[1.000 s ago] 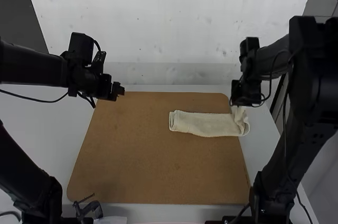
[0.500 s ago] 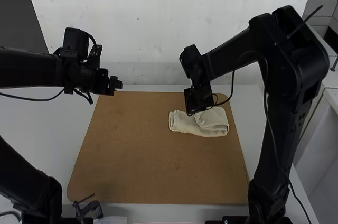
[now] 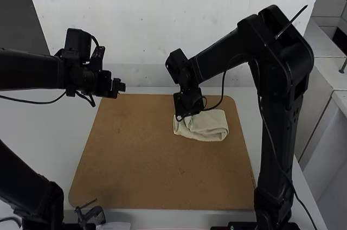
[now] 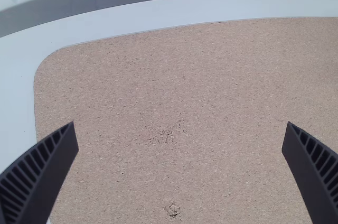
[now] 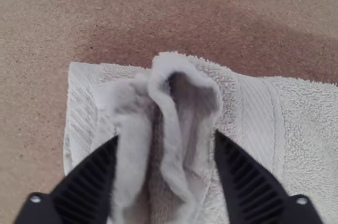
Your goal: Fold the towel.
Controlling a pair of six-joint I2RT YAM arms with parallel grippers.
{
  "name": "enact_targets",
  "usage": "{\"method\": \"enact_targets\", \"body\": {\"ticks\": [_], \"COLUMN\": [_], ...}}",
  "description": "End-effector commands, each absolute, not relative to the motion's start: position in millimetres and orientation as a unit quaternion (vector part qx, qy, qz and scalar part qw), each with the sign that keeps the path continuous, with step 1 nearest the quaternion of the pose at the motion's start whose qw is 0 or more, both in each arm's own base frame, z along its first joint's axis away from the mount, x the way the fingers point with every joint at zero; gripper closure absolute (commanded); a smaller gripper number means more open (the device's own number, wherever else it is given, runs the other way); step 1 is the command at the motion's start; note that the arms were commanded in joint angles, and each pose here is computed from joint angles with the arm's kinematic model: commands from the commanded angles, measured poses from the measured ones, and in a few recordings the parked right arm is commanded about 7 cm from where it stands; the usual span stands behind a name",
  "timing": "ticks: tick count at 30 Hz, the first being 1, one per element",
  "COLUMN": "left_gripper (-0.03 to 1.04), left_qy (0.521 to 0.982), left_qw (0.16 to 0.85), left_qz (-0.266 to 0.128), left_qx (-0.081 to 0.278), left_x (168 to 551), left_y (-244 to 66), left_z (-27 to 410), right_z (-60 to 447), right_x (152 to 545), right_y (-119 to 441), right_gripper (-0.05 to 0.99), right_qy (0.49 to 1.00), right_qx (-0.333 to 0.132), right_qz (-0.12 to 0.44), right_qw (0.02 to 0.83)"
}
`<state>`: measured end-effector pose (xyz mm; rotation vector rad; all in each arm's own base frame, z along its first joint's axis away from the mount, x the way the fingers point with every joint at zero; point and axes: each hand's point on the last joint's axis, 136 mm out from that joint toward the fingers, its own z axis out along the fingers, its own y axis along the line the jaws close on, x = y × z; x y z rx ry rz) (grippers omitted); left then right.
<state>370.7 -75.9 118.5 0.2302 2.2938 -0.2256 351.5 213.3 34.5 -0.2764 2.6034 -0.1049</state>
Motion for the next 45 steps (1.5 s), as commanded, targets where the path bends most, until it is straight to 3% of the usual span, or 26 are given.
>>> {"method": "enact_targets", "body": {"ticks": [1, 7, 10, 11, 23, 35, 45], "left_gripper": [0.0, 0.01, 0.01, 0.01, 0.01, 0.01, 0.01], "left_qy": [0.902, 0.903, 0.903, 0.903, 0.904, 0.902, 0.902], "left_qw": [0.41, 0.408, 0.408, 0.408, 0.406, 0.41, 0.411], "left_qz": [-0.094, -0.094, -0.094, -0.094, -0.095, -0.093, -0.093], "left_qx": [0.097, 0.098, 0.098, 0.098, 0.1, 0.096, 0.096], "left_x": [369, 369, 368, 368, 369, 372, 372], "left_y": [-76, -76, -76, -76, -78, -75, -74], "left_z": [124, 122, 122, 122, 118, 118, 118], "right_z": [75, 132, 123, 116, 36, 22, 25], "right_x": [364, 380, 379, 377, 361, 341, 344], "right_y": [220, 202, 187, 184, 197, 262, 262], "right_gripper": [0.38, 0.43, 0.9, 0.92, 0.92, 0.92, 0.92], "right_qy": [0.947, 0.923, 0.929, 0.932, 0.951, 0.939, 0.938], "right_qx": [-0.078, -0.051, -0.046, -0.05, -0.089, -0.156, -0.151], "right_qz": [-0.01, 0.028, 0.01, 0.004, -0.034, -0.01, -0.007], "right_qw": [0.311, 0.379, 0.368, 0.359, 0.295, 0.307, 0.312]}}
